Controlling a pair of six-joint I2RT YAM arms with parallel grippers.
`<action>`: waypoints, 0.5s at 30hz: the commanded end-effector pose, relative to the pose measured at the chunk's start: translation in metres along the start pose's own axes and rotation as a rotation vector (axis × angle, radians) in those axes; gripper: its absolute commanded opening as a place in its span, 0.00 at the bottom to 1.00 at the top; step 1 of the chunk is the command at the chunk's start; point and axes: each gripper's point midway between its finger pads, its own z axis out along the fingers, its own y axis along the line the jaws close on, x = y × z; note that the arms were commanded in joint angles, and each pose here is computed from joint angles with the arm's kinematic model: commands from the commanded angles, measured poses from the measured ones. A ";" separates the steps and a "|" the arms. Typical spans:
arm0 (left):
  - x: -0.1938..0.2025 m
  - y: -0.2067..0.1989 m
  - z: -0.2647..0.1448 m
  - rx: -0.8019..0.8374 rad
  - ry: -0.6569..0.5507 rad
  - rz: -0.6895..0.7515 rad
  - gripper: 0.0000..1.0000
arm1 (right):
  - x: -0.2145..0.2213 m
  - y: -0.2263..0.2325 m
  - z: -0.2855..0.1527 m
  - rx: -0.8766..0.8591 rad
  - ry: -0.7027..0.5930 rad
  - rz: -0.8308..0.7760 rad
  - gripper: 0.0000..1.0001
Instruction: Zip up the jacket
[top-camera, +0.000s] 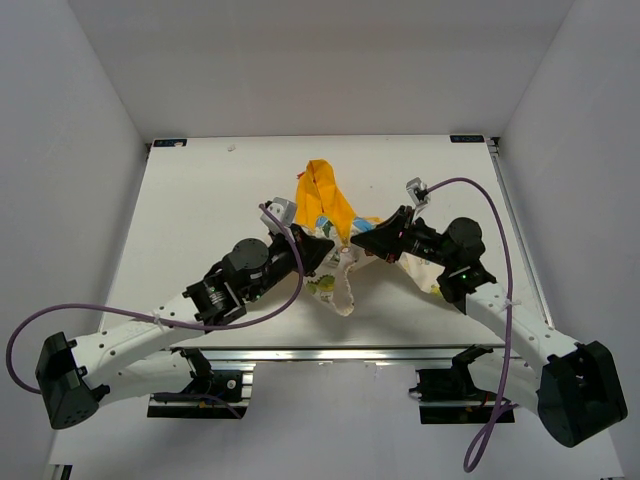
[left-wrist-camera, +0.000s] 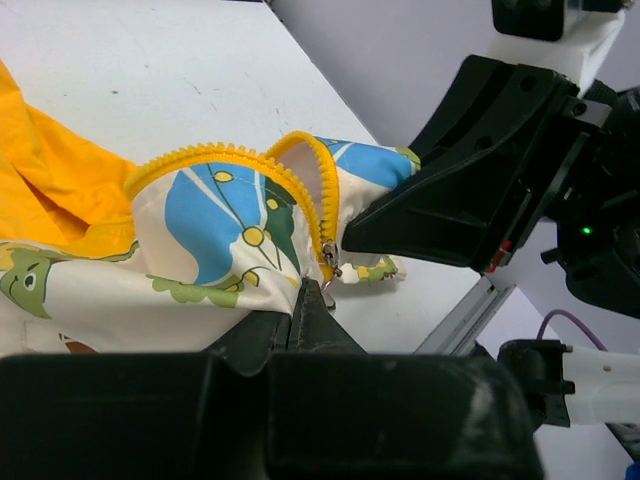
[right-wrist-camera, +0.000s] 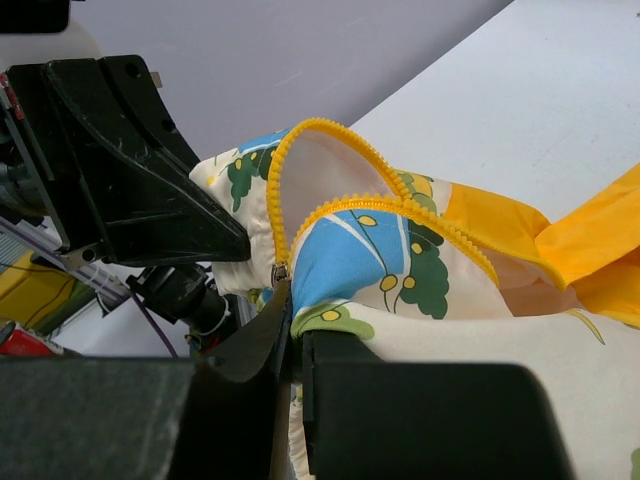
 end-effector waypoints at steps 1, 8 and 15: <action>0.007 -0.017 -0.009 0.108 0.040 0.030 0.00 | -0.026 0.020 -0.001 -0.080 -0.074 -0.098 0.00; 0.035 -0.033 -0.014 0.272 0.155 0.141 0.00 | -0.016 0.022 0.002 -0.135 0.022 -0.085 0.00; 0.036 -0.020 -0.005 0.178 0.202 0.145 0.08 | -0.003 0.029 0.000 -0.206 0.098 -0.100 0.00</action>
